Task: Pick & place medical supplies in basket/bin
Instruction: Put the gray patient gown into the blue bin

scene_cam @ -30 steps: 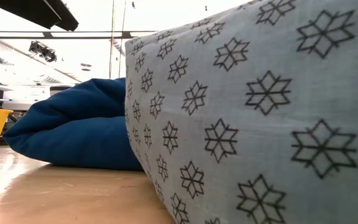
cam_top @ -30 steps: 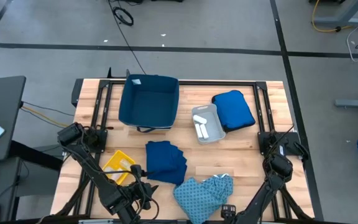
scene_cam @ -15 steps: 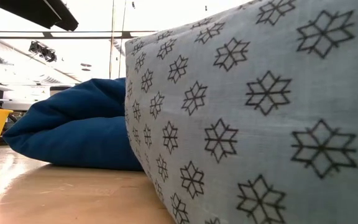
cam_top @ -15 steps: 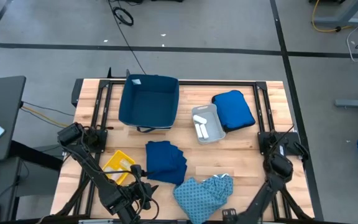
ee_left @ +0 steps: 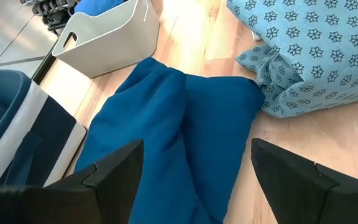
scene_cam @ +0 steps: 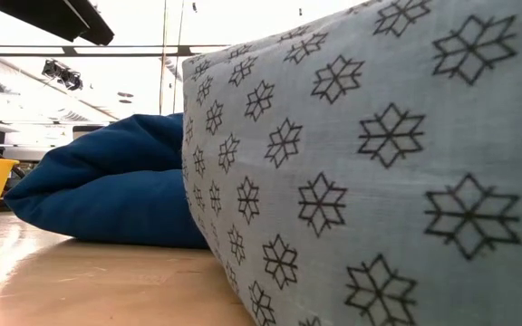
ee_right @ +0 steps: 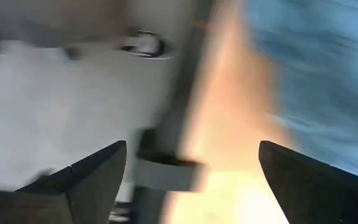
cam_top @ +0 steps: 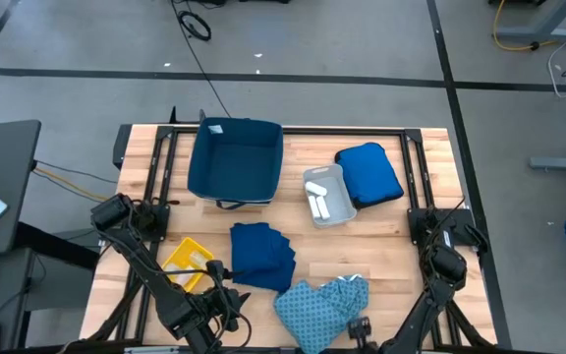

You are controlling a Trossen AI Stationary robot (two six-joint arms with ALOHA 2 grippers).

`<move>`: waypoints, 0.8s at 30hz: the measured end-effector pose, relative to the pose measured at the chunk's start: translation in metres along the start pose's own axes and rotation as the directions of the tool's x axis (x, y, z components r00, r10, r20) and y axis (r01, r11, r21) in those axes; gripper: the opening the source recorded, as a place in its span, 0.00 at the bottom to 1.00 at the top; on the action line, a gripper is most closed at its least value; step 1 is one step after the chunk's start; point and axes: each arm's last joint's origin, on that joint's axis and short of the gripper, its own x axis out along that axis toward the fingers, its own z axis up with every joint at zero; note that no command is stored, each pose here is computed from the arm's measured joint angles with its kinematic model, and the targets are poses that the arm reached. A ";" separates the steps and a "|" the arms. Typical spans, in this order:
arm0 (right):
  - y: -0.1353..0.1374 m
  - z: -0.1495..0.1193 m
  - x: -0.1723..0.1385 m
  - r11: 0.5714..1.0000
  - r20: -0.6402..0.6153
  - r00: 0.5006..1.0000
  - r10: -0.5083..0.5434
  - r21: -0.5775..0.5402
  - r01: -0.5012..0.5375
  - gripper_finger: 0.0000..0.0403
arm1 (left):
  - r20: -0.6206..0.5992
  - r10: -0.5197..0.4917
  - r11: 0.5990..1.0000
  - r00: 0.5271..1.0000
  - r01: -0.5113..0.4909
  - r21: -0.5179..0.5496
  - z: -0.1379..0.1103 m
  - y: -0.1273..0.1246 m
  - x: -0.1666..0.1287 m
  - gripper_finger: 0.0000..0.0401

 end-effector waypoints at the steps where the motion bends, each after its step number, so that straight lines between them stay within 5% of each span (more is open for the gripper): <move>1: -0.003 -0.003 0.000 0.998 -0.001 0.998 -0.064 0.010 0.064 0.93 | 0.001 0.000 1.000 1.000 0.000 0.000 0.000 0.000 0.000 0.74; 5: -0.001 -0.020 -0.003 0.948 0.100 0.945 -0.312 -0.034 0.316 0.93 | 0.001 0.000 1.000 1.000 0.000 0.002 0.000 0.000 0.000 0.74; 9: 0.008 -0.033 -0.007 0.893 0.217 0.881 -0.421 -0.072 0.444 0.93 | 0.001 0.000 1.000 1.000 0.000 0.002 0.000 0.000 0.000 0.74; 17: 0.026 -0.040 -0.001 0.792 0.425 0.760 -0.492 -0.145 0.593 0.93 | 0.005 0.005 1.000 1.000 -0.005 0.001 0.000 0.000 0.000 0.74; 21: 0.043 -0.035 0.038 0.698 0.445 0.755 -0.482 -0.326 0.638 0.93 | 0.005 0.005 1.000 1.000 -0.005 -0.006 0.000 0.000 0.000 0.74; 24: 0.041 -0.032 0.055 0.667 0.418 0.746 -0.519 -0.348 0.659 0.93 | 0.005 0.005 1.000 1.000 -0.005 -0.008 0.000 0.000 0.000 0.74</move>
